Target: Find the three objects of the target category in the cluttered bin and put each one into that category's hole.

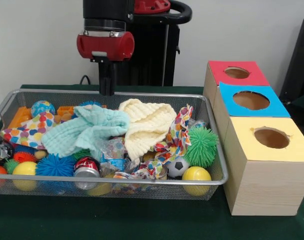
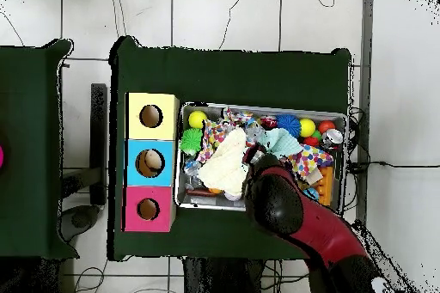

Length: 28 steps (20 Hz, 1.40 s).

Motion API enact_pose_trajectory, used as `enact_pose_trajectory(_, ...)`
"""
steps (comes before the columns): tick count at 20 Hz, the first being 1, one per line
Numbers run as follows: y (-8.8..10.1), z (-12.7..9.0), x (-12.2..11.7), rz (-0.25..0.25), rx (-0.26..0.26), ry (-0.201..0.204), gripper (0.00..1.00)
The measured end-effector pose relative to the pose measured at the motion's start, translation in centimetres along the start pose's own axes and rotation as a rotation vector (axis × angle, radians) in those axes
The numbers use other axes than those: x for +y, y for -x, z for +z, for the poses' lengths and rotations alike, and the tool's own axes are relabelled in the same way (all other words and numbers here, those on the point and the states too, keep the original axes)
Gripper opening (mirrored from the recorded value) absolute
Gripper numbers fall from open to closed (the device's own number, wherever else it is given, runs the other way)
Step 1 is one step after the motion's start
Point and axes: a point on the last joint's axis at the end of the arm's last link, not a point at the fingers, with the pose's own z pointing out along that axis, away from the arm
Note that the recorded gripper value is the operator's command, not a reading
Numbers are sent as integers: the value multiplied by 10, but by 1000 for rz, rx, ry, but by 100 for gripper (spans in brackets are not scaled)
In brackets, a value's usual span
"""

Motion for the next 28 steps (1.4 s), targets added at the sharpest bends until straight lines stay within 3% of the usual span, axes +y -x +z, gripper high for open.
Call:
enact_pose_trajectory(8, -37, 6, 32, 85, 75, 73, 0)
enact_pose_trajectory(13, -49, 7, 46, 73, 96, 89, 0)
enact_pose_trajectory(28, -58, 7, 63, 42, 103, 100, 0)
